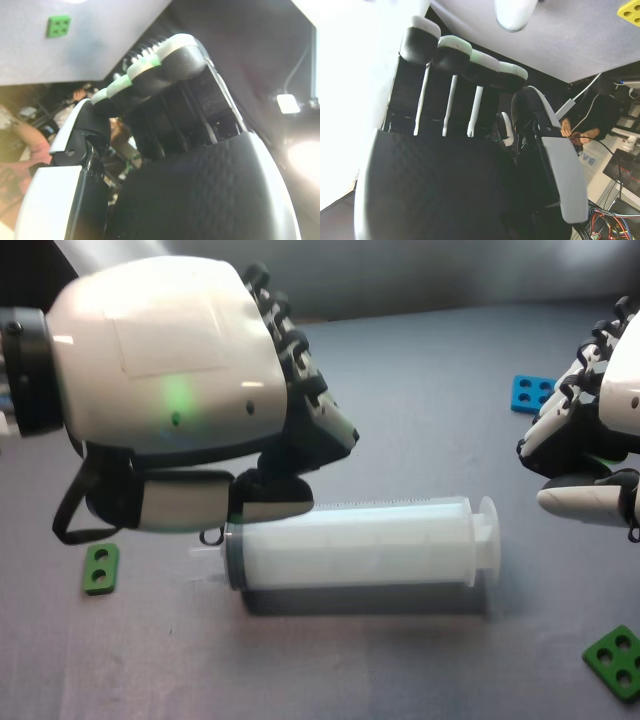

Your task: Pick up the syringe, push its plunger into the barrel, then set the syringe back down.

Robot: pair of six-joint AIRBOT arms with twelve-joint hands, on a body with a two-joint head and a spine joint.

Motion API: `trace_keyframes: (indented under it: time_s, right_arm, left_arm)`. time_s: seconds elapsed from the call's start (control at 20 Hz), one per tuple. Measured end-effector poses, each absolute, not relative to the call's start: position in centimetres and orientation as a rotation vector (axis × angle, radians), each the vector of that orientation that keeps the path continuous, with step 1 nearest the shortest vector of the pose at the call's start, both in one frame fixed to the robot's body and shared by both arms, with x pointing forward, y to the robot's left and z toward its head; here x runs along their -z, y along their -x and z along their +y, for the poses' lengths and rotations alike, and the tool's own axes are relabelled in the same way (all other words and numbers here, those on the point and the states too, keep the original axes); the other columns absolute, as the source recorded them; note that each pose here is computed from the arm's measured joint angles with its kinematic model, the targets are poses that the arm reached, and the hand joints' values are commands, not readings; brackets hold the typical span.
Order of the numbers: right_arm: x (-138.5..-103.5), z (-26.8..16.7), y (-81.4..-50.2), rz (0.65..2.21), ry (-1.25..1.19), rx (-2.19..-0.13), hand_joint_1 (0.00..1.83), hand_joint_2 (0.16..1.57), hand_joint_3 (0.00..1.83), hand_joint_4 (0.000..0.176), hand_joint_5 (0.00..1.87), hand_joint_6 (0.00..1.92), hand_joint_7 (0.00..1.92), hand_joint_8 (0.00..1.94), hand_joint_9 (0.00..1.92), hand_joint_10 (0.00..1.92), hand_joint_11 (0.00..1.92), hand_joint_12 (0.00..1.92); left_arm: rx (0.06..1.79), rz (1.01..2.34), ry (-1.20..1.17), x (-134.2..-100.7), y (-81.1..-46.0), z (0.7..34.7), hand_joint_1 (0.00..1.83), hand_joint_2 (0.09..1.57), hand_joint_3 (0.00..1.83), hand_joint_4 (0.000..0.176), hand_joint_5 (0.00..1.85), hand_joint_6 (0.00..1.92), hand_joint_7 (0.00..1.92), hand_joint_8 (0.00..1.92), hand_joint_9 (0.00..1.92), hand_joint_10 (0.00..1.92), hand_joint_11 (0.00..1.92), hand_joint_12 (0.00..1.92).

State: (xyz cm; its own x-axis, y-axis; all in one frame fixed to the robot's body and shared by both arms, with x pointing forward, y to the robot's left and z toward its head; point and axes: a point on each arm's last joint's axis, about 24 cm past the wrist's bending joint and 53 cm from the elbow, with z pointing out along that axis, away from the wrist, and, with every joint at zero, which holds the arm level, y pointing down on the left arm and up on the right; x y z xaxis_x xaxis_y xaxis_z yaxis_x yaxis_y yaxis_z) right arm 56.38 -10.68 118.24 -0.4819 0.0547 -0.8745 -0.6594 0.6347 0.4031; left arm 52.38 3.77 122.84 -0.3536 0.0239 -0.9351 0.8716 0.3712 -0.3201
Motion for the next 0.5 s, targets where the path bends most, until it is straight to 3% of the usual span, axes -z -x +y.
trace_keyframes:
  time_s: [0.2, 0.5]
  right_arm:
    - [-118.25, -10.68, -56.38, 1.893, 0.480, -0.932, 0.55, 1.50, 0.00, 0.000, 0.90, 1.92, 0.99, 1.94, 0.93, 1.92, 0.95, 1.92]
    - [-118.25, -10.68, -56.37, 1.892, 0.480, -0.931, 0.54, 1.51, 0.00, 0.000, 0.90, 1.92, 0.98, 1.94, 0.91, 1.92, 0.93, 1.92]
  left_arm:
    - [1.132, 1.688, -0.798, -122.85, -52.09, 3.60, 0.70, 1.47, 0.00, 0.000, 0.87, 1.92, 0.98, 1.92, 0.96, 1.92, 0.91, 1.92]
    - [1.158, 1.691, -0.778, -123.07, -51.97, 3.51, 0.70, 1.48, 0.00, 0.000, 0.86, 1.92, 0.96, 1.92, 0.95, 1.92, 0.93, 1.92]
